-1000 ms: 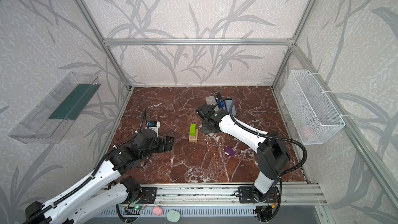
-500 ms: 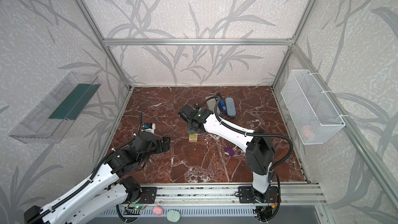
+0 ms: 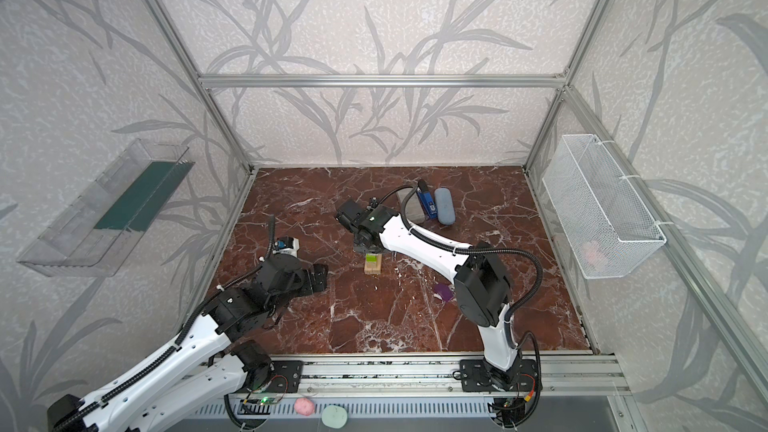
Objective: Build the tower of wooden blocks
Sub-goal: 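Lift the pine block with the right gripper and carry it over the stack, then lower the pine block onto the green block with the right gripper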
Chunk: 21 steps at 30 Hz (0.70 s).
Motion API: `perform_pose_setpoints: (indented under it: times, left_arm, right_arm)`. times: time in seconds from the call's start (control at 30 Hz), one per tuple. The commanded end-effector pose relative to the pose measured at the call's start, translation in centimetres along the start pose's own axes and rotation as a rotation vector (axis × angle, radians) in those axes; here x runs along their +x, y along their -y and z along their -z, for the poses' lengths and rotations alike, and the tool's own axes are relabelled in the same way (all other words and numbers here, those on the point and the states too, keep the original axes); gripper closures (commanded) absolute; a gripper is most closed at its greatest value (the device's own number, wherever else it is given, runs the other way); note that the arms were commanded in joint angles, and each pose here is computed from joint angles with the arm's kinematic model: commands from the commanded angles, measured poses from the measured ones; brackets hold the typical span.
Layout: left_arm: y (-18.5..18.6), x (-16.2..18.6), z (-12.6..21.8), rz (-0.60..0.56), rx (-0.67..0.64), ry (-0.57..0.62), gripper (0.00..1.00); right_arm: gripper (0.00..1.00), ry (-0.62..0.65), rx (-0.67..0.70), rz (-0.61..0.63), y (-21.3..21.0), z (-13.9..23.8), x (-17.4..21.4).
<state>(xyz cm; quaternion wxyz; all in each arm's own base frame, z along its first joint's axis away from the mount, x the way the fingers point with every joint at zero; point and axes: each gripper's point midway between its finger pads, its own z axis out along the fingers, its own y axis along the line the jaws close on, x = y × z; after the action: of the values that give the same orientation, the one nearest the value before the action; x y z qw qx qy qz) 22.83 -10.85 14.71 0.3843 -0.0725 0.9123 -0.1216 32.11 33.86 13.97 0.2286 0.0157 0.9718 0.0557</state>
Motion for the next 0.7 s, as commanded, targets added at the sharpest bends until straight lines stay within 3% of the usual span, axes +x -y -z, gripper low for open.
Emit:
perform_pose_setpoints:
  times: [0.0,0.67]
  left_arm:
    - [-0.7,-0.1,0.0,0.014,-0.032,0.005,0.00]
    - [-0.6,0.0,-0.2,0.012,-0.028,0.001,0.00]
  right_arm:
    - [0.68,0.027,0.032,-0.025,0.0,0.1,-0.6]
    - [0.69,0.023,0.057,-0.012,-0.4,-0.9,-0.6]
